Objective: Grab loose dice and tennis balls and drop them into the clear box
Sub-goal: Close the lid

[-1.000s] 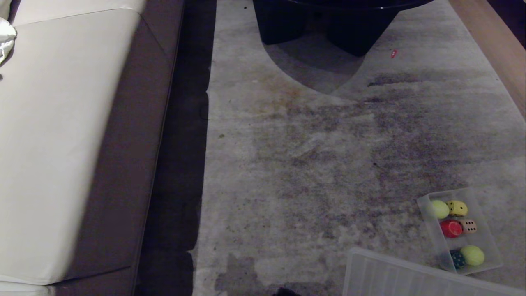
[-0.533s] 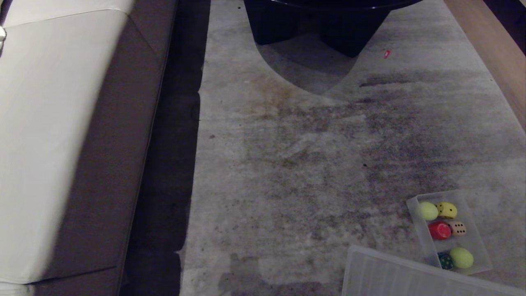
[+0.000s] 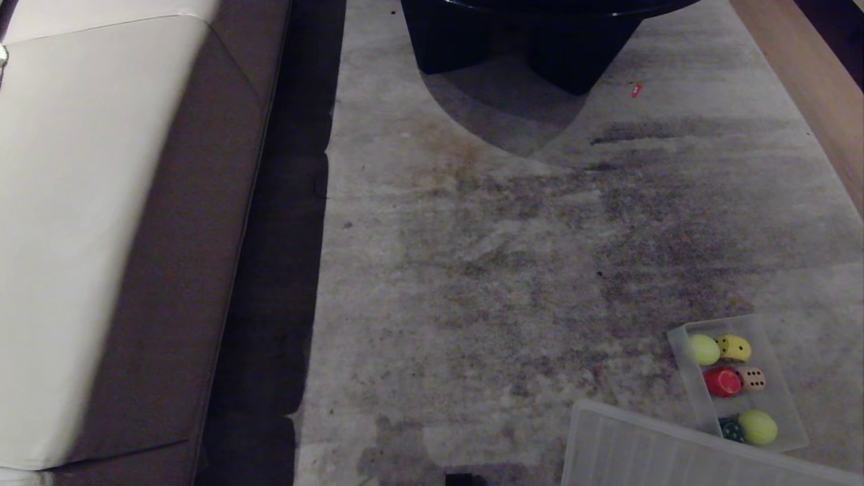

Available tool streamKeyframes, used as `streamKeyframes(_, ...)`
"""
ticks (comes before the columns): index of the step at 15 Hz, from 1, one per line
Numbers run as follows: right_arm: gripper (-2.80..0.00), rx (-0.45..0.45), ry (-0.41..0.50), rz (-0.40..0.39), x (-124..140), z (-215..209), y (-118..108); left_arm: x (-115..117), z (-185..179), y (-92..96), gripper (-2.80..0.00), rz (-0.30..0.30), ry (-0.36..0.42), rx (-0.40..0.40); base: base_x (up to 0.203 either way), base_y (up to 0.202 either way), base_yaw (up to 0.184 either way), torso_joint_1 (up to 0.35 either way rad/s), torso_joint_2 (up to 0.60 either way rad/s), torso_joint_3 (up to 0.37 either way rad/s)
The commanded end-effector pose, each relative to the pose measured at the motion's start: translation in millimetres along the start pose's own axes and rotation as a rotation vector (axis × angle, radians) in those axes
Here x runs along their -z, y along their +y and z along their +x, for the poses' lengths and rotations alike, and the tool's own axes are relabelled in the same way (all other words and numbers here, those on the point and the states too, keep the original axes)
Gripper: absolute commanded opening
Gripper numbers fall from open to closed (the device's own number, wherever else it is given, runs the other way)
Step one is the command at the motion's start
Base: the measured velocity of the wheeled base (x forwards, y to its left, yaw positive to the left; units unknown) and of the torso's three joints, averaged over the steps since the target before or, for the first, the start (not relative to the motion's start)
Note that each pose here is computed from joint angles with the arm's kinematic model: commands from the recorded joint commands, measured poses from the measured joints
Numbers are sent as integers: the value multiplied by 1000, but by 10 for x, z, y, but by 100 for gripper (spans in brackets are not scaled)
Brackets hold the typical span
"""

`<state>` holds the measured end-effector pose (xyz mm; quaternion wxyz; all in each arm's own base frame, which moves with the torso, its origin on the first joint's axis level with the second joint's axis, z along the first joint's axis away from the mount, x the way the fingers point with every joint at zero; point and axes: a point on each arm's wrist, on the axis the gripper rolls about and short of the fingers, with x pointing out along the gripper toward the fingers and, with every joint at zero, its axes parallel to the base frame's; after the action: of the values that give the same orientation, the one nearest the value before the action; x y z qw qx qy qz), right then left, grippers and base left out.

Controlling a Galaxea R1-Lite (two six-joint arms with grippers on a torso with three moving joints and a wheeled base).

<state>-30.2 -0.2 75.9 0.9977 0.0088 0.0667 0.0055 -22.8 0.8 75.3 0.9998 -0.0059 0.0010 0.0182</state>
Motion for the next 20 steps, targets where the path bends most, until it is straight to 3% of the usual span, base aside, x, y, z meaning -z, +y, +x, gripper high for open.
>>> streamKeyframes(1, -280, -1, 0, 0, 0, -1, 0, 4, 2, 0, -280, -2, 2, 0, 0, 0, 0, 0, 0, 0)
streamKeyframes(6, -280, -2, 2, 2, 4, 1, 1, 4, 2, 0, -280, -2, 2, 0, -149, 0, -1, 4, 1, 4)
streamKeyframes(14, -280, 10, -2, 10, -9, -5, -2, 4, 2, 0, -280, -2, 2, 0, 0, 0, 0, 0, 0, 0)
streamKeyframes(17, -280, 65, 23, 45, -115, 6, -9, 4, 2, 0, -280, -2, 2, 0, 0, 0, 0, 0, 0, 0)
streamKeyframes(20, -280, 108, 107, 117, -454, 108, -12, 4, 1, 0, -280, -2, 1, 0, 0, 0, 0, 0, 0, 0)
